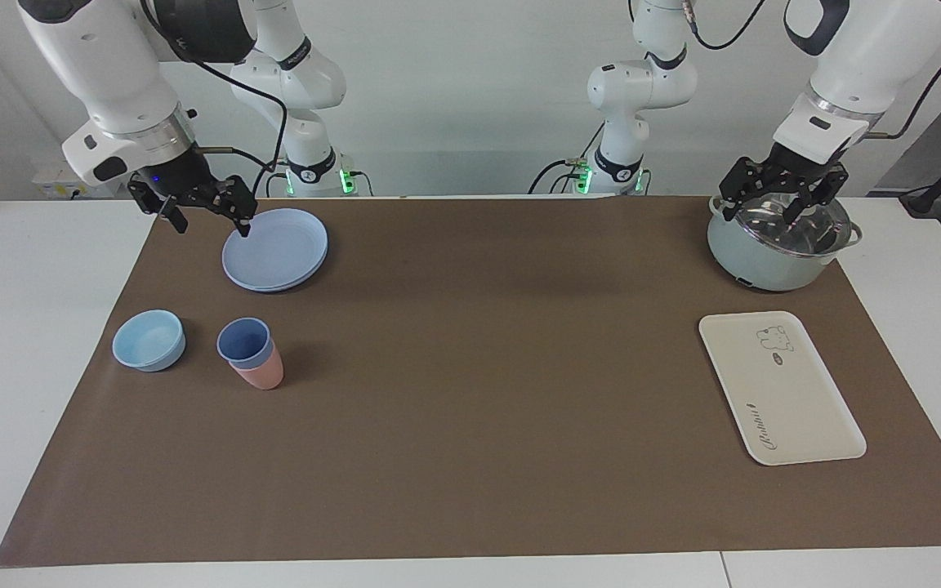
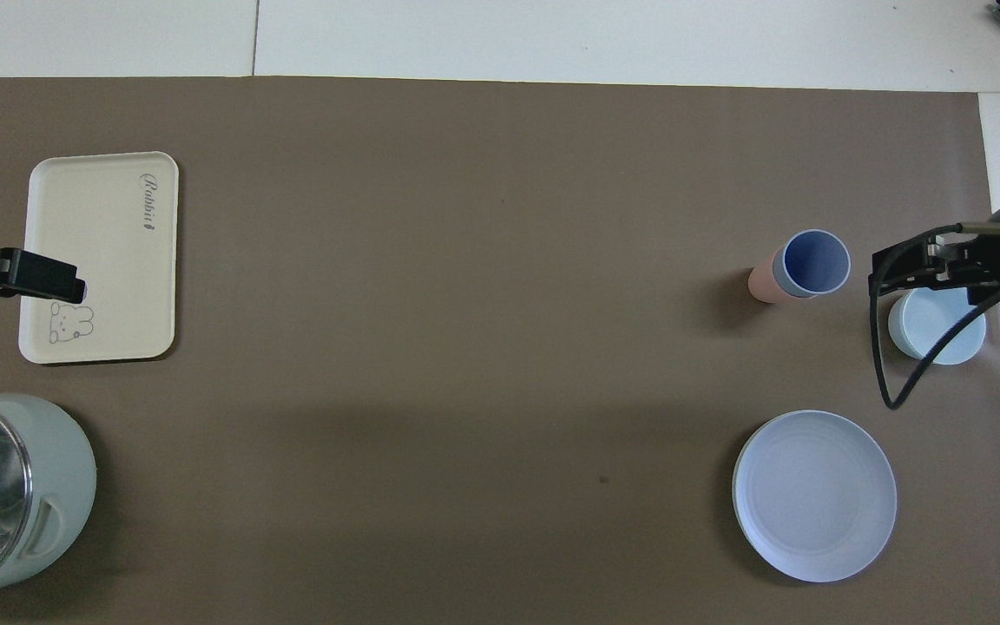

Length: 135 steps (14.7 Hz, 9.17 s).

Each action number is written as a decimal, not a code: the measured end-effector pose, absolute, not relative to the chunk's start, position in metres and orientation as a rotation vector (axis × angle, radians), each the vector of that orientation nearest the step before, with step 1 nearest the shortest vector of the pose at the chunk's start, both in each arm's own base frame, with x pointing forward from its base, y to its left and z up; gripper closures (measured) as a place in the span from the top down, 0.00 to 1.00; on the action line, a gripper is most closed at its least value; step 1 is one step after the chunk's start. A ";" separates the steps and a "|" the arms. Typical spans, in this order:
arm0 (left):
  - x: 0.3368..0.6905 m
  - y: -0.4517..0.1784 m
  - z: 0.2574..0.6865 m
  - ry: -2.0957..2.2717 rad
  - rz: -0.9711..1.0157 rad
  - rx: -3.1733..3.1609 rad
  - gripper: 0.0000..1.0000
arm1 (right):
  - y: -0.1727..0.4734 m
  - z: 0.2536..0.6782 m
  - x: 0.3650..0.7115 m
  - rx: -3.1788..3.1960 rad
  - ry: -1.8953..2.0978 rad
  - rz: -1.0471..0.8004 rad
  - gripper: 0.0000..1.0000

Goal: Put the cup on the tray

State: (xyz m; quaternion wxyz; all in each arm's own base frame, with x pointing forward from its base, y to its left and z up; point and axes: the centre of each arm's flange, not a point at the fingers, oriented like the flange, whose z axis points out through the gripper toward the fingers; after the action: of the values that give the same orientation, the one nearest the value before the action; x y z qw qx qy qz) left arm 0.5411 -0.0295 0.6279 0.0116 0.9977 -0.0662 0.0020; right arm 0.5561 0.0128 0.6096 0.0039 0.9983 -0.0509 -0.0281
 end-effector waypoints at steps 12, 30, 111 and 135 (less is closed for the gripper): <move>0.541 -0.029 0.628 -0.206 0.006 3.112 1.00 | -0.008 0.612 0.560 3.125 -0.265 -0.037 1.00; 0.541 -0.029 0.628 -0.206 0.006 3.112 1.00 | -0.107 0.409 0.667 2.841 -1.788 -0.250 1.00; 0.508 -0.212 0.633 0.427 0.278 2.765 0.05 | 0.190 0.406 0.625 2.590 -2.487 -0.594 0.77; 0.596 0.162 0.378 0.170 0.454 2.976 0.10 | -0.100 0.283 0.620 2.210 -2.852 -0.731 0.77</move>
State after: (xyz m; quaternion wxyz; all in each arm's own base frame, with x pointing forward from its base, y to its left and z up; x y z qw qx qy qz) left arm 0.5957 0.1616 0.3779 0.0633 0.9850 0.0563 0.1504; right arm 0.6202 -0.0999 0.2833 -0.2666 0.5786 -0.7467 -0.1914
